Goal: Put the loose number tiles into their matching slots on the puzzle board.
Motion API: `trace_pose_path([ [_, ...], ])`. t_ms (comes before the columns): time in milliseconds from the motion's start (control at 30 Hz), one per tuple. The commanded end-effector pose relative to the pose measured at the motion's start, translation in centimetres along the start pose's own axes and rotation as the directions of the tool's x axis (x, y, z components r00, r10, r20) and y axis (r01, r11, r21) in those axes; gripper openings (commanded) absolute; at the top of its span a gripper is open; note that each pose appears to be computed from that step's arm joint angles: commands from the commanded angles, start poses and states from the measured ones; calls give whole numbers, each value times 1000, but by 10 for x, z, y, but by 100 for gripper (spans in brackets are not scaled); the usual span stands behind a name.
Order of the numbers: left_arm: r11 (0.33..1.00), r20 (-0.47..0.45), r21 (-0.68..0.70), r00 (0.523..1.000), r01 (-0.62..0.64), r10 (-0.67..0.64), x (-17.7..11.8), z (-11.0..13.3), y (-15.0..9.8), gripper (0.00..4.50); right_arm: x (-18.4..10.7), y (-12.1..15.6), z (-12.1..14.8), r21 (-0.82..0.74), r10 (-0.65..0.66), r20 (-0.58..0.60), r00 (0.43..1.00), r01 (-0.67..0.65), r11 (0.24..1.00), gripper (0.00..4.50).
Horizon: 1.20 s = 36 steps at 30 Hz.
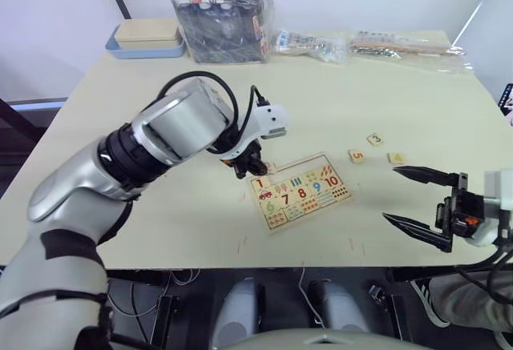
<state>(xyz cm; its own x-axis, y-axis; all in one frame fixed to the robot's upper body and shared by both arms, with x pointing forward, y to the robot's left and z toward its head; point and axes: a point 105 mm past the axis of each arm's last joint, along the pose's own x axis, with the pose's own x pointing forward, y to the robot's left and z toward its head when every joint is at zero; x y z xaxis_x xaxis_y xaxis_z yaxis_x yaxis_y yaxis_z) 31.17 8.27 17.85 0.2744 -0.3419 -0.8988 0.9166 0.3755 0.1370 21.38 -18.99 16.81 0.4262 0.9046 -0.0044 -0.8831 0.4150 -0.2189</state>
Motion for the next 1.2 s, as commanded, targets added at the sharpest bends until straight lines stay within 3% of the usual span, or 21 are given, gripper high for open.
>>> trace_pose_path([
  [33, 999, -2, -38, 999, -35, 35, 3, 1, 1, 100, 3, 4, 7, -45, 8, 17, 1000, -7, 999, 450],
  [567, 989, 9, -121, 997, -81, 82, 32, 8, 0, 100, 7, 8, 6, -39, -8, 30, 1000, 10, 999, 450],
  [1200, 987, 11, -118, 994, -111, 113, 50, 4, 1, 100, 7, 11, 7, -35, -35, 29, 999, 36, 999, 450],
])
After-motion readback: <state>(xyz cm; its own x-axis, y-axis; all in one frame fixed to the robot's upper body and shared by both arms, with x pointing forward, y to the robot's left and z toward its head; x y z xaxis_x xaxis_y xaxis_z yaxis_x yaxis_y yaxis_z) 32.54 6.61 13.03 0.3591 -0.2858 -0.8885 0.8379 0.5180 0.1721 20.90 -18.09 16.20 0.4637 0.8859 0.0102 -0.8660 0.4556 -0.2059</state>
